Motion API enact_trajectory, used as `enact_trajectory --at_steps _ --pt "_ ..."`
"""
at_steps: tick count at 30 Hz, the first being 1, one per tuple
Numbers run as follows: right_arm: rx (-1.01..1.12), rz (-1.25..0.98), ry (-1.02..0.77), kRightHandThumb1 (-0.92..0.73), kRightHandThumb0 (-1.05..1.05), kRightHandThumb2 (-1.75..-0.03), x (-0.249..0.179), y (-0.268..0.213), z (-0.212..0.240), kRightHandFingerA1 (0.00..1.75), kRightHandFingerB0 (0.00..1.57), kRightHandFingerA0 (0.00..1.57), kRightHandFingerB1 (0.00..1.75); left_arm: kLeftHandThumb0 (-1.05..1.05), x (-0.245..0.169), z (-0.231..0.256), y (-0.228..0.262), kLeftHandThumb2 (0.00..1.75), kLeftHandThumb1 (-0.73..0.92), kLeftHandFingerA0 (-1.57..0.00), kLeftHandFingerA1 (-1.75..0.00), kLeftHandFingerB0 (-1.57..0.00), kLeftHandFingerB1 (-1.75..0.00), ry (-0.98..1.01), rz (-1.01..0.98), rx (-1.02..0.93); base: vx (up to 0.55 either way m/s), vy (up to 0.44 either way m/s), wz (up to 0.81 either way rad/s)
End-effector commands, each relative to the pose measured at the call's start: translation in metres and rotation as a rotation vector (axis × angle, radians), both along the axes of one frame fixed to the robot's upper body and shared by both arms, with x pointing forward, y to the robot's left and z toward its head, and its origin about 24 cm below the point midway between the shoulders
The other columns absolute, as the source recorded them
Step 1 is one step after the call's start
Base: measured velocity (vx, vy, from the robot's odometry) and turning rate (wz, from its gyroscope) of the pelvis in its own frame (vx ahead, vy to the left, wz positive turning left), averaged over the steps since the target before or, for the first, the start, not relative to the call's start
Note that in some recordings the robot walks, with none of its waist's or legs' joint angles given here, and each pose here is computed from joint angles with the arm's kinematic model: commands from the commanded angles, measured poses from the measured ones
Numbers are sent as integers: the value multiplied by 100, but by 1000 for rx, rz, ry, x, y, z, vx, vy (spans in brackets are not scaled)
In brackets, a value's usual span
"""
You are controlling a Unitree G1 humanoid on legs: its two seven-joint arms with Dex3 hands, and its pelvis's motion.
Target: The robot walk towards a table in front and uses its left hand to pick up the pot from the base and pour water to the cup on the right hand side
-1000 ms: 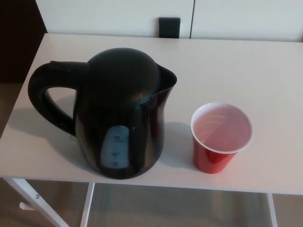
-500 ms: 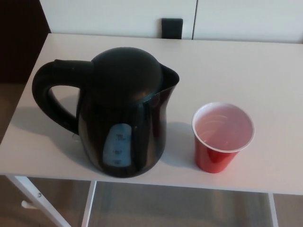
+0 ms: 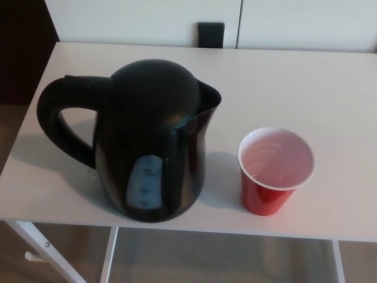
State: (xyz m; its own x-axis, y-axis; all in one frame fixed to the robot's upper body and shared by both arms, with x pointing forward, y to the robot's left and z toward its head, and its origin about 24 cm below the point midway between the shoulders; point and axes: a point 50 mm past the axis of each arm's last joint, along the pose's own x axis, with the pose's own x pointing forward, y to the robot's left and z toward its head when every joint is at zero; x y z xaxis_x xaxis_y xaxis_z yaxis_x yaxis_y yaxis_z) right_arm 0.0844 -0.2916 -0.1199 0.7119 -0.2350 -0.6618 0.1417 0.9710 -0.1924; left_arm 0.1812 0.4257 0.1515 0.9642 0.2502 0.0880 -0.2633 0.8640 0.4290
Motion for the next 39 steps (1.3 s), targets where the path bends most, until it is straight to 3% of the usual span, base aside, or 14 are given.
enact_trajectory --at_steps 1,3,5,6,7,18,19,21,24,31,32,33,38,39 --pt "-31 31 -32 -47 -53 -71 0 -1 4 49 11 30 41 -105 32 17 -45 61 34 0 -146 0 -123 14 -249 -61 0 0 0" --pt "-22 30 -31 -47 -53 -71 -2 -2 3 49 10 30 40 -105 37 14 -52 62 32 0 -138 0 -115 30 -272 -66 0 0 0" --pt "-22 29 -32 -48 -51 -70 -7 -1 3 49 11 30 40 -35 44 6 -62 79 -6 -18 -80 -1 -70 62 -303 -69 0 0 0" --pt "-25 32 -31 -48 -51 -70 -8 -1 3 49 11 30 40 -35 46 3 -65 79 -6 -18 -80 -1 -70 74 -311 -71 0 0 0" --pt "-32 38 -25 -48 -53 -71 -13 -2 3 49 10 29 41 -105 47 -2 -69 61 25 0 -132 0 -102 89 -318 -79 0 0 0" --pt "-47 24 -10 -44 -57 -74 -12 -5 3 51 10 31 41 -105 75 -34 -83 65 7 0 -143 0 -106 188 -353 -173 0 0 0" --pt "-47 20 -8 -45 -56 -74 -12 -6 3 50 10 30 41 -56 78 -36 -83 67 -6 0 -126 0 -123 187 -349 -176 0 0 0" --pt "-44 18 -16 -45 -57 -74 -11 -6 4 49 9 30 40 -105 83 -38 -82 61 13 0 -118 0 -95 185 -340 -178 0 0 0" --pt "-48 15 -18 -46 -55 -74 -10 -5 4 49 10 30 40 -57 91 -40 -83 68 -4 -1 -124 0 -113 183 -334 -176 0 0 0" --pt "-51 17 -15 -45 -56 -74 -12 -5 4 50 9 31 40 -105 101 -45 -86 64 3 0 -153 0 -120 194 -328 -187 0 0 0" --pt "-49 15 -13 -45 -56 -74 -12 -5 4 50 10 31 40 -20 101 -47 -87 70 -20 -17 -82 -3 -74 195 -326 -190 0 0 0" --pt "-51 17 -12 -45 -58 -75 -12 -5 4 50 10 31 41 -105 102 -49 -87 68 7 0 -151 0 -102 196 -325 -193 0 0 0" --pt "-76 41 -15 -45 -59 -76 -9 -4 6 50 10 32 41 -26 105 -52 -91 57 -14 0 -122 0 -106 214 -336 -182 0 0 0" --pt "-77 41 -17 -45 -61 -76 -9 -4 6 51 10 31 41 -62 106 -54 -92 69 -13 0 -123 0 -84 222 -340 -178 0 0 0"
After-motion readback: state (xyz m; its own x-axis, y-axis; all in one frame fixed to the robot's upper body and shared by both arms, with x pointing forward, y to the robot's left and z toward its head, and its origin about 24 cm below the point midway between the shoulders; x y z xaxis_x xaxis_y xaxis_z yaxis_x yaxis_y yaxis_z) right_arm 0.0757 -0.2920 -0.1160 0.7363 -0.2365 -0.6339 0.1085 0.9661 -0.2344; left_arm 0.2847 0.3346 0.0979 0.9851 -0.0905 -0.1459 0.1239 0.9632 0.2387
